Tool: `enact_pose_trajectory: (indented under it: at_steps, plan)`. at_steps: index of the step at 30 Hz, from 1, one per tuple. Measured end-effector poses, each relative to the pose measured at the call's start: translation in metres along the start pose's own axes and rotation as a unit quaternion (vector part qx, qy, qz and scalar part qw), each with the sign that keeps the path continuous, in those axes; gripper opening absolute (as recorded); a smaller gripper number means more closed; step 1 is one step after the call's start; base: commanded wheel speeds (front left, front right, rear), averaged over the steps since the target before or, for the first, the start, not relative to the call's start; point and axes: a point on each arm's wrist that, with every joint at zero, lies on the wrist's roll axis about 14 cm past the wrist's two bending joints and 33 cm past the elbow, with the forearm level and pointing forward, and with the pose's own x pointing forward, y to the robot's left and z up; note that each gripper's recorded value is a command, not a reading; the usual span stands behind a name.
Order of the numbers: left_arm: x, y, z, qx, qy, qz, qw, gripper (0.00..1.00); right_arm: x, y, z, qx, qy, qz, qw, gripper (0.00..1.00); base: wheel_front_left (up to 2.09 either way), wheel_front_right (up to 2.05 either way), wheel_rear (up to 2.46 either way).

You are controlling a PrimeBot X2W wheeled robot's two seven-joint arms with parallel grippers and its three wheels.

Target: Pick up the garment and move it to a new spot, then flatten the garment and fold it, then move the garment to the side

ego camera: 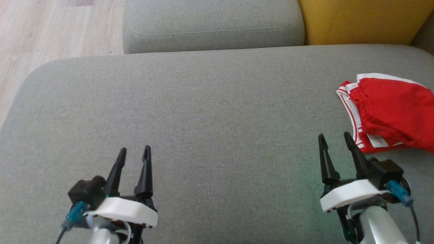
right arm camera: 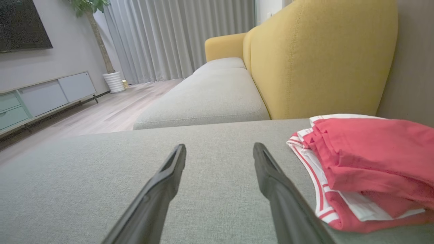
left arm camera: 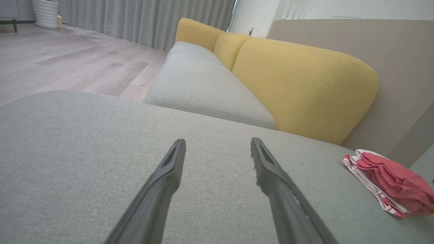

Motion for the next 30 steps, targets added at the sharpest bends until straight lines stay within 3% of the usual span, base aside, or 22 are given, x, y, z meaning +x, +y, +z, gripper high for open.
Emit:
enact_pose_trajectory:
  at_steps: [21, 29, 30]
  plan:
    - [0.0, 0.012, 0.019, -0.001, -0.03, 0.021, 0.999, 1.0, 0.0, 0.007, 0.002, 0.011, -0.007, 0.008, 1.0, 1.0, 0.0, 0.0, 0.0]
    - [-0.006, 0.02, 0.003, -0.017, -0.006, 0.038, 0.999, 1.0, -0.001, 0.007, 0.002, 0.024, -0.009, 0.007, 1.0, 1.0, 0.0, 0.0, 0.0]
    - [-0.007, 0.02, 0.002, -0.022, -0.004, 0.039, 0.999, 0.0, -0.001, 0.007, 0.002, 0.024, -0.009, 0.007, 1.0, 0.0, 0.0, 0.0, 0.0]
